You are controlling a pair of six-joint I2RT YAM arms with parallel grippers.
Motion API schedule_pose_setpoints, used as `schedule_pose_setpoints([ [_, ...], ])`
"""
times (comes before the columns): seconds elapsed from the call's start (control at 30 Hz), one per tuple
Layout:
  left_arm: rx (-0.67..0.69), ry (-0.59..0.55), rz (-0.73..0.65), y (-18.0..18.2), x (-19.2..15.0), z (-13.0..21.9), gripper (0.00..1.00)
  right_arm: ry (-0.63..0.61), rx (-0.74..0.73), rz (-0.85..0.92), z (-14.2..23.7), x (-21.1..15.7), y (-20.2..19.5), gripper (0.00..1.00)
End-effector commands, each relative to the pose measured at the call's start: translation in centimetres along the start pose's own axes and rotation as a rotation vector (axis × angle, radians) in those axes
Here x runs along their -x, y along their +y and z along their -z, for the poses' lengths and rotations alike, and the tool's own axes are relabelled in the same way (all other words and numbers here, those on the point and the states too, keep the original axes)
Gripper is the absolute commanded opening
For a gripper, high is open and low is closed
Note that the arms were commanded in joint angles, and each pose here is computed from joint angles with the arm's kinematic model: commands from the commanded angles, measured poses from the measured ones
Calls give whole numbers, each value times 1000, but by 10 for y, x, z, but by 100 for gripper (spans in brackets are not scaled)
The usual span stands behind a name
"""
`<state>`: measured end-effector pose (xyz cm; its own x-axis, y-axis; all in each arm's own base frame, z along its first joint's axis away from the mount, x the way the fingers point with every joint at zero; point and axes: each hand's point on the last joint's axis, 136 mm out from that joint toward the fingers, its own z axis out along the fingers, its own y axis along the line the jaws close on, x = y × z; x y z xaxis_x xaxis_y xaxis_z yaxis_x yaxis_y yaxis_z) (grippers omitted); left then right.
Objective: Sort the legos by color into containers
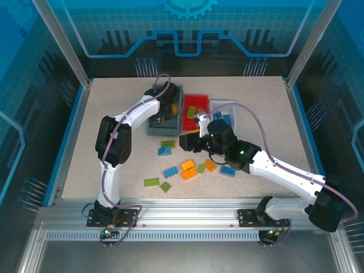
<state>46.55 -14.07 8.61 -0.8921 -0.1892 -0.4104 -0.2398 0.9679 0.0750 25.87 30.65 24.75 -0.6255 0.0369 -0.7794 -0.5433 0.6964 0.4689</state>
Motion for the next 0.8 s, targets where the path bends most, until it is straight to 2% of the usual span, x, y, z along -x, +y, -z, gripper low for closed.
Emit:
schedule_pose_setpoints([
  [0.0,-3,-29,6,6,10,23,48,0,-2,-1,6,-2,-2,56],
  [0.23,-71,-122,27,6,19,84,50,56,-76,38,6,-21,-21,57],
  [0.4,-157,-192,89,16,11,138,50,139,-124,99,2,-42,-33,58],
  [0.63,-441,-241,177,31,-41,210,53,325,-201,228,-5,-81,-43,63],
  [0.77,-568,-218,207,46,-85,226,53,457,-248,288,-12,-106,-46,67],
])
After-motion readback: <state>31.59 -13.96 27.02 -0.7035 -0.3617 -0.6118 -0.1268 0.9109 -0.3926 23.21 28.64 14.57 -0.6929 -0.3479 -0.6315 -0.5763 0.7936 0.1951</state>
